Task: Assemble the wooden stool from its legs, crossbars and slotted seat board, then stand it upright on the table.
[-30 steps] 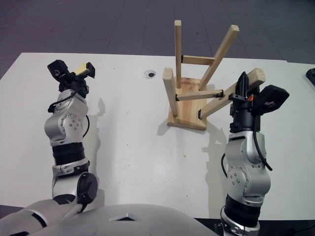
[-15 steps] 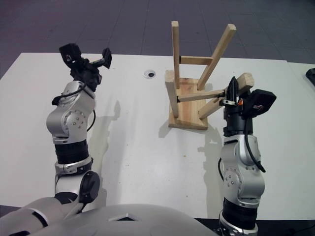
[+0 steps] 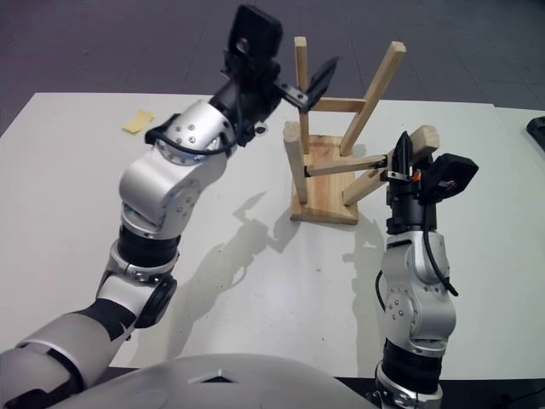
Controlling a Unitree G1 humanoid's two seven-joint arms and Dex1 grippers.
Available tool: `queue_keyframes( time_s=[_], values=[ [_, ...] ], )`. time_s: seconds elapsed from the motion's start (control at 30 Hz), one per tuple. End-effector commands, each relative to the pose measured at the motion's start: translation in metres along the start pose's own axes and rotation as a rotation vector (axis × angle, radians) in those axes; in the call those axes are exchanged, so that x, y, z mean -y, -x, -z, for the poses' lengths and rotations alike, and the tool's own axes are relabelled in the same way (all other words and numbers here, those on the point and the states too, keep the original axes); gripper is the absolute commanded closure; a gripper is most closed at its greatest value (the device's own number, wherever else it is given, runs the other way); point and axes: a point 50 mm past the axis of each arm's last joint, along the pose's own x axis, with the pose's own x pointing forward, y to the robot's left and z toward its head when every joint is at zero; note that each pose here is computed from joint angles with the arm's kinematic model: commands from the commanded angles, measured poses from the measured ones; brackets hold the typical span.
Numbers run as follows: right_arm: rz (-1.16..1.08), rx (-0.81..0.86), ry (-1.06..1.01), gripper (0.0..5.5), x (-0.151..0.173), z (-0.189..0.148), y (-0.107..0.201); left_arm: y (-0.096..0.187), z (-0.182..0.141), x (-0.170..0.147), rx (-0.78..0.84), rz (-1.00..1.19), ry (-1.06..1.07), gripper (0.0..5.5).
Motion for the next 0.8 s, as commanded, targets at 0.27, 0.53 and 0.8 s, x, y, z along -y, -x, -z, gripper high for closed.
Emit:
queue_keyframes(
  time_s=[0.27, 0.53, 0.8],
  values=[
    [0.046, -0.251, 0.017, 4.49, 0.01, 0.046, 0.01, -0.005, -0.022, 0.028, 0.036, 0.143, -0.167, 0.1],
    [0.029, -0.248, 0.006, 4.49, 0.003, 0.049, 0.008, -0.006, 0.003, 0.045, -0.018, 0.205, -0.208, 0.1],
    [0.031, -0.242, -0.004, 4.49, 0.003, 0.049, 0.009, -0.009, 0.021, 0.053, -0.088, 0.226, -0.267, 0.1]
  ],
)
